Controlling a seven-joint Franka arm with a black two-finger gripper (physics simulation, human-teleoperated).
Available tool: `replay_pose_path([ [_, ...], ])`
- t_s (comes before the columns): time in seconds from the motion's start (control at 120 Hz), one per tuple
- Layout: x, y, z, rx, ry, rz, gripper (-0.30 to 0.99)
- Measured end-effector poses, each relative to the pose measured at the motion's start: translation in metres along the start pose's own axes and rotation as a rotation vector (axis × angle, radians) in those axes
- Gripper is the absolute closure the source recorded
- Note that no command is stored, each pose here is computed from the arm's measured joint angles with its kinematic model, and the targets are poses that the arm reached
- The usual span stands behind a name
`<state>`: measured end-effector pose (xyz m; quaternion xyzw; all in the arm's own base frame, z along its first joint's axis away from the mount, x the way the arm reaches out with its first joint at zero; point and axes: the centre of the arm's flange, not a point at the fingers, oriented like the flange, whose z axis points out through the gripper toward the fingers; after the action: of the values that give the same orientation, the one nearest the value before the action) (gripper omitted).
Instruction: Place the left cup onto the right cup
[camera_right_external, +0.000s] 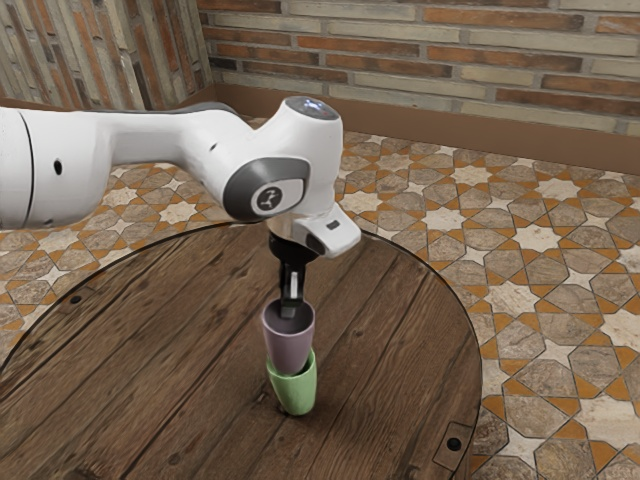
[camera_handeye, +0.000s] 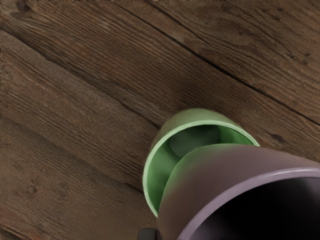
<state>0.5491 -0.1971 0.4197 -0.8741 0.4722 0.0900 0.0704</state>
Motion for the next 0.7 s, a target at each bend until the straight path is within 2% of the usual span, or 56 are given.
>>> replay_pose_path([
  [0.275,0.009,-0.005,0.004,0.006,-0.002,0.003,0.79],
  [0.7,0.028,-0.010,0.040,-0.025,-0.028,0.008,0.79],
])
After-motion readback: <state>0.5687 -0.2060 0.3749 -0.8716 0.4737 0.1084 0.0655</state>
